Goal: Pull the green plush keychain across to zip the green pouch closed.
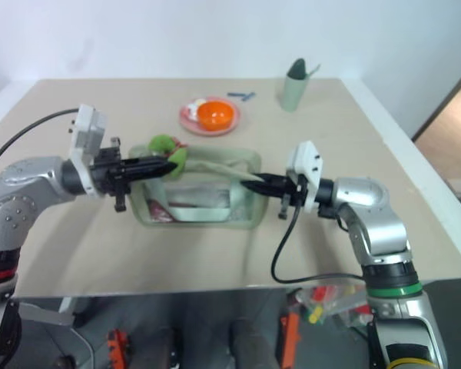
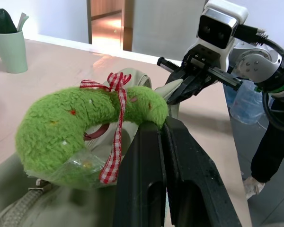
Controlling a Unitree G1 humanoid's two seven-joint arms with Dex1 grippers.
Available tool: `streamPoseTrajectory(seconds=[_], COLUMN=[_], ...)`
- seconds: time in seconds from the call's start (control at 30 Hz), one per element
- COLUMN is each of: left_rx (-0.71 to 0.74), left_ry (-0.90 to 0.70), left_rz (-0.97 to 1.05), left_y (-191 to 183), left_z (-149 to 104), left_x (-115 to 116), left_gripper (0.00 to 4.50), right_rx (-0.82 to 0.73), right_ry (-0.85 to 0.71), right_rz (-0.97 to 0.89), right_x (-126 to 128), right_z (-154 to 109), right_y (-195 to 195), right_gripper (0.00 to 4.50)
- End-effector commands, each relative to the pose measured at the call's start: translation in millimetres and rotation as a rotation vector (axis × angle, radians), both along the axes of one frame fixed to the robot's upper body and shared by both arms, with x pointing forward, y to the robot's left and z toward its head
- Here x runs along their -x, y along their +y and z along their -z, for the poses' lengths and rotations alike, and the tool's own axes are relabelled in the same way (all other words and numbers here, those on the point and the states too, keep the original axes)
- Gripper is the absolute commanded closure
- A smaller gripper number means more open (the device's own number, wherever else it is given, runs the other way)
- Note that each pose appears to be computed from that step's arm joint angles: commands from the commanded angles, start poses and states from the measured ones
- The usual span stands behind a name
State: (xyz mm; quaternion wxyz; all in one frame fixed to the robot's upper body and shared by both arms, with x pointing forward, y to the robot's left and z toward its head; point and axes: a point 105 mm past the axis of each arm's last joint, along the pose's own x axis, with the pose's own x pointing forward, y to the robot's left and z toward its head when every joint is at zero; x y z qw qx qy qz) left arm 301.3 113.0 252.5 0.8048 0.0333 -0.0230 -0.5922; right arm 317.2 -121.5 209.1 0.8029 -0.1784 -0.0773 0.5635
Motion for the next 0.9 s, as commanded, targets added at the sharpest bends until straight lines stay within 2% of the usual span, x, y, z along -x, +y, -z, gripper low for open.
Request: streamPoseTrajectory(seconds=[0.03, 0.17, 0.33, 0.47, 0.6, 0.73, 0.83, 0.9], left_rx=[0.060, 0.103, -0.021, -0.032, 0.029, 0.012, -0.020, -0.062], left_ry=[-0.078, -0.115, -0.083, -0.063, -0.050, -0.056, -0.064, -0.050], left_rz=[-0.010, -0.009, 0.044, 0.046, 0.000, -0.003, 0.035, 0.090], left_y=[0, -1, -7, -8, -5, -2, -2, 1], left_z=[-27, -44, -19, -13, -20, -21, -24, -28], left_x=[-4, -5, 0, -1, -12, -14, -6, 12], left_gripper=[4.48, 4.48, 4.48, 4.48, 3.27, 1.85, 0.82, 0.11], right_rx=[0.019, 0.019, 0.020, 0.017, 0.015, 0.015, 0.018, 0.024], right_ry=[-0.037, -0.038, -0.039, -0.038, -0.037, -0.036, -0.036, -0.037], right_rz=[-0.007, -0.008, -0.013, -0.014, -0.018, -0.023, -0.026, -0.028], right_x=[5, 5, 4, 1, 0, 0, 0, -1], right_z=[-5, -5, -4, -4, -3, -3, -2, -3], right_y=[1, 1, 3, 3, 5, 6, 6, 6], right_gripper=[4.50, 4.50, 4.50, 4.50, 4.50, 4.50, 4.50, 4.50])
